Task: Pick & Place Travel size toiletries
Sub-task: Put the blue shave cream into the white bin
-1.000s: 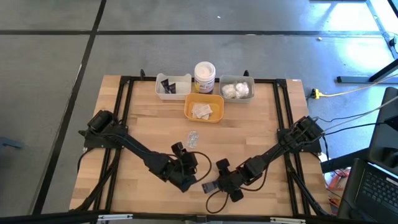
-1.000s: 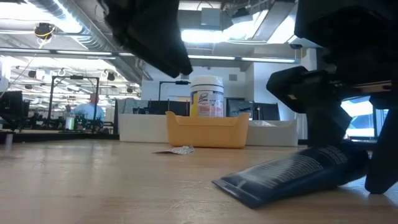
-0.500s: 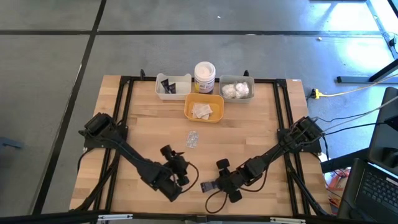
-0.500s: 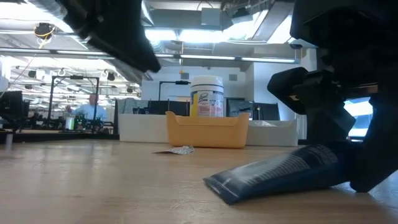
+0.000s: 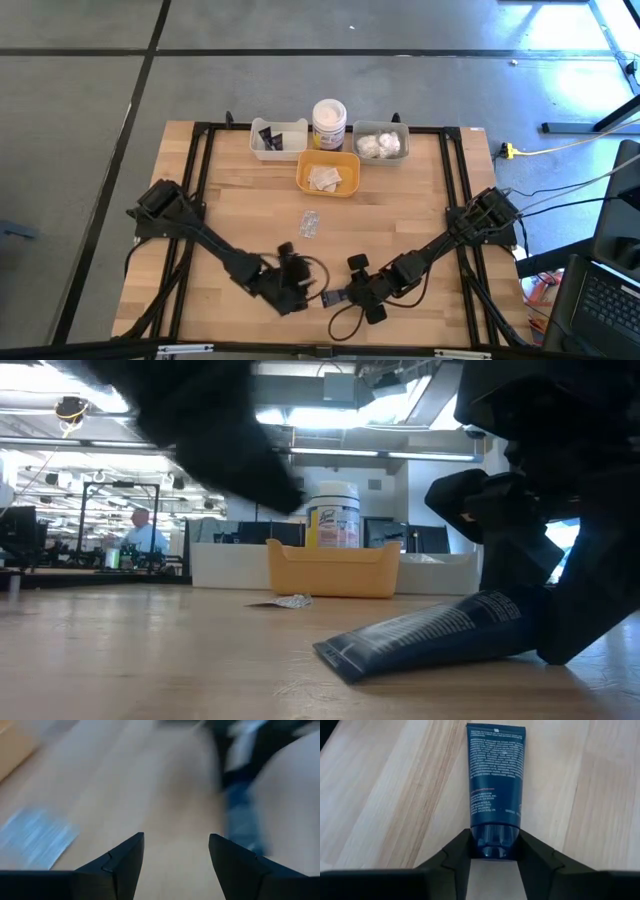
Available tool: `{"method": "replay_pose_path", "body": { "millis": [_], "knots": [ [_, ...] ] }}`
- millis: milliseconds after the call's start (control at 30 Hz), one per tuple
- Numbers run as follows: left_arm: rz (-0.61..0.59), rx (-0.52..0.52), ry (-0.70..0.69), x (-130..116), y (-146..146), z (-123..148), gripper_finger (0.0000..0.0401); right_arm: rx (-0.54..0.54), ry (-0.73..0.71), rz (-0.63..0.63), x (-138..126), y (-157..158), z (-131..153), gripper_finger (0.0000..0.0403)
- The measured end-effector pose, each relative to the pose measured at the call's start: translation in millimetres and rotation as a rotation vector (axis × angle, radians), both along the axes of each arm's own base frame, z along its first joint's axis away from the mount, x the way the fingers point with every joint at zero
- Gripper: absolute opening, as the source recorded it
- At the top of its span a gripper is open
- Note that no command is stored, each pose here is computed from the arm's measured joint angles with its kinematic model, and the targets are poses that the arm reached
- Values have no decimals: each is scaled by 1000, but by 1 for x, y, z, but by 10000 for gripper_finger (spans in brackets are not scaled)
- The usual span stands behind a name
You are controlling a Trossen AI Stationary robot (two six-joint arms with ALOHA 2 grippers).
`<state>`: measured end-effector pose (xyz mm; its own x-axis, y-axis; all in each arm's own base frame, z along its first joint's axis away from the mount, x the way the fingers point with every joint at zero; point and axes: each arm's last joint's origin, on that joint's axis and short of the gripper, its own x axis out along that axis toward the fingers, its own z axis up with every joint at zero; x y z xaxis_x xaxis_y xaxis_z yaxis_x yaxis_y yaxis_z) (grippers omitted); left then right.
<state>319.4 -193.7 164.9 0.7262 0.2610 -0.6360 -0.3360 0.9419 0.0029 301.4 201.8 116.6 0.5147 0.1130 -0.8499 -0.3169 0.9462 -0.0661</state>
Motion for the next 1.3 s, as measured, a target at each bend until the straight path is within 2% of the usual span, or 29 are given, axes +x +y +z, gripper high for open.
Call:
{"method": "replay_pose_path", "body": {
  "millis": [133, 200, 300, 433, 533, 633, 767, 967, 1300],
  "knots": [
    [-244, -59, -116, 25, 10, 13, 206, 9, 9, -18, 0, 0, 0, 142],
    [-284, -72, -141, 30, 22, 21, 195, 9, 12, -18, -1, 0, 0, 138],
    [-224, -71, -181, 25, 44, 35, 180, 6, 13, -12, -2, 1, 0, 130],
    [-138, -88, -250, -4, 68, 43, 166, 2, 14, -7, -2, 1, 0, 130],
    [-93, -146, -398, -31, 80, 45, 159, -14, 5, -3, -1, 0, 0, 133],
    [-55, -222, -527, -55, 92, 35, 156, -30, -12, -4, -1, 0, 0, 133],
    [-17, -335, -664, -77, 102, 24, 153, -48, -36, -20, 0, 0, 0, 130],
    [-65, -434, -687, -88, 100, 16, 153, -92, -66, -54, 1, -2, 0, 130],
    [-96, -485, -673, -94, 87, 15, 152, -207, -124, -116, -5, -10, 19, 130]
  ]
}}
